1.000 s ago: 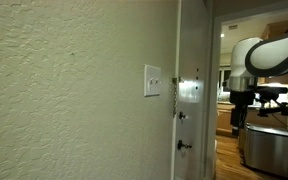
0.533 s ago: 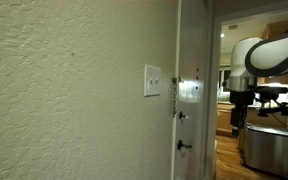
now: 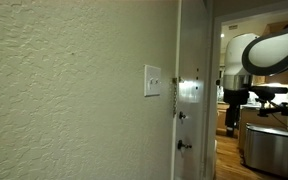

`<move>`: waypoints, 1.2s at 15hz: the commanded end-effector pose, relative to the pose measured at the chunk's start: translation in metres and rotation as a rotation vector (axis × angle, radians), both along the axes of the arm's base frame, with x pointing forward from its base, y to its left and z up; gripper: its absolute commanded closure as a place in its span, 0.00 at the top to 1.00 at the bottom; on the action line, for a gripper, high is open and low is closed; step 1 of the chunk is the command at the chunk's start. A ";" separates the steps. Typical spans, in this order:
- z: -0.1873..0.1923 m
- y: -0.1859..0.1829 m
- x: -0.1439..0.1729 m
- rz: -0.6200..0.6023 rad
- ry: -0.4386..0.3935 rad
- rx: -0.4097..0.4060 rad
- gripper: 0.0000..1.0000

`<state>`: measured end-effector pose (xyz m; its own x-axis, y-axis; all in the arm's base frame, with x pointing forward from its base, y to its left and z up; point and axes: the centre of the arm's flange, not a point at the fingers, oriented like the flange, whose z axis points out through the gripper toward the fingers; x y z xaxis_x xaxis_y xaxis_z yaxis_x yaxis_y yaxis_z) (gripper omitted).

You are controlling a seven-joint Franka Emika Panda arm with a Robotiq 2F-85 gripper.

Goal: Turn off the light switch on the left

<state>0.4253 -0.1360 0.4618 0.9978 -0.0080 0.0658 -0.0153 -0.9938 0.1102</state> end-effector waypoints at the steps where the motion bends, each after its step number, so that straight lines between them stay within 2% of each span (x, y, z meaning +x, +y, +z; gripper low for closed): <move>1: 0.015 0.026 0.012 0.038 -0.041 0.012 1.00; 9: 0.055 0.076 0.043 0.036 -0.138 0.122 1.00; 12: 0.068 0.089 0.048 0.072 -0.172 0.123 1.00; 13: 0.061 0.083 0.041 0.076 -0.147 0.113 1.00; 18: 0.061 0.084 0.043 0.080 -0.145 0.113 1.00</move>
